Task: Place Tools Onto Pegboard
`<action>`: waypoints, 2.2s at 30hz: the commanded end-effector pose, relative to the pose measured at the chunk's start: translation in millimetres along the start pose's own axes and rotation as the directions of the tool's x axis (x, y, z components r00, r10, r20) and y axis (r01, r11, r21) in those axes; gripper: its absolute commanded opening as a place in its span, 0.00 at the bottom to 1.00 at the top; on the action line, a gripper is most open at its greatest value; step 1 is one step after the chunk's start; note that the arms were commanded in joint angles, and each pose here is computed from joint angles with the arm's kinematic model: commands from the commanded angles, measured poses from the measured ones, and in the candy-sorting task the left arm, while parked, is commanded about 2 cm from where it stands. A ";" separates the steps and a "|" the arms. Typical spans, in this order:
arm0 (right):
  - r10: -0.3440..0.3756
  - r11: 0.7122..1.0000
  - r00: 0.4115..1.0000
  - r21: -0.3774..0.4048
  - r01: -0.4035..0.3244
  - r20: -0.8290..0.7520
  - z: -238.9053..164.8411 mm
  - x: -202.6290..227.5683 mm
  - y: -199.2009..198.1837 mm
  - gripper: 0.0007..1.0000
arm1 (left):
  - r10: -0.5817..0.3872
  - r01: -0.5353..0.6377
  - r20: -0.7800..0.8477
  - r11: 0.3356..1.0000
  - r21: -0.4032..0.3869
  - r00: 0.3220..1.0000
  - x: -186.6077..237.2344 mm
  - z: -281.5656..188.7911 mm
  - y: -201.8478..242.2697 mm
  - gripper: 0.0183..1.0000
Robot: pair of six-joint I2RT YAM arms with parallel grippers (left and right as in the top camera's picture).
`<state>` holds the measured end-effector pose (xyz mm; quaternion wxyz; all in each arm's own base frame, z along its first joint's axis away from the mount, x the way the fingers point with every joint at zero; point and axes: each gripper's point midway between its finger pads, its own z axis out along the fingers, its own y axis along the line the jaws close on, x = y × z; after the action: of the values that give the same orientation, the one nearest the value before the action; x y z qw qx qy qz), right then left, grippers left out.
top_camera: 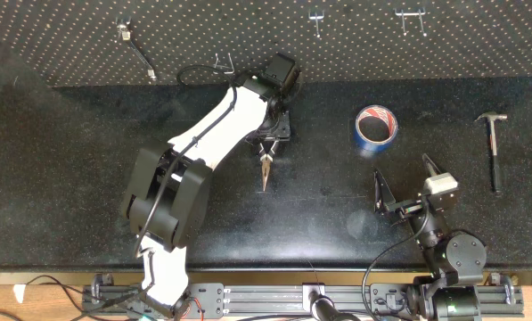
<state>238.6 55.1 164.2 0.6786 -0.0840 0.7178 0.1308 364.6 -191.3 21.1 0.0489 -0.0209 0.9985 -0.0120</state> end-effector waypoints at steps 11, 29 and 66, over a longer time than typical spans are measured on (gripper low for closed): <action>0.011 1.000 1.000 -0.005 -0.011 -0.002 -0.1 1.3 1.4 0.98 | -0.018 0.027 0.320 0.999 -0.024 0.947 5.9 -141.8 39.6 0.01; 0.011 1.000 1.000 -0.005 -0.011 -0.002 -0.1 1.3 1.4 0.98 | -0.113 0.189 0.975 0.979 0.077 0.189 -76.2 -257.1 106.0 0.01; 0.011 1.000 1.000 -0.005 -0.011 -0.002 -0.1 1.3 1.4 0.98 | -0.135 0.125 0.987 0.984 0.123 0.089 -119.4 -235.9 91.4 0.01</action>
<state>238.6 55.1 164.2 0.6786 -0.0840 0.7178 0.1308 451.7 -87.4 258.7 0.6920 -0.1054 0.7141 0.0098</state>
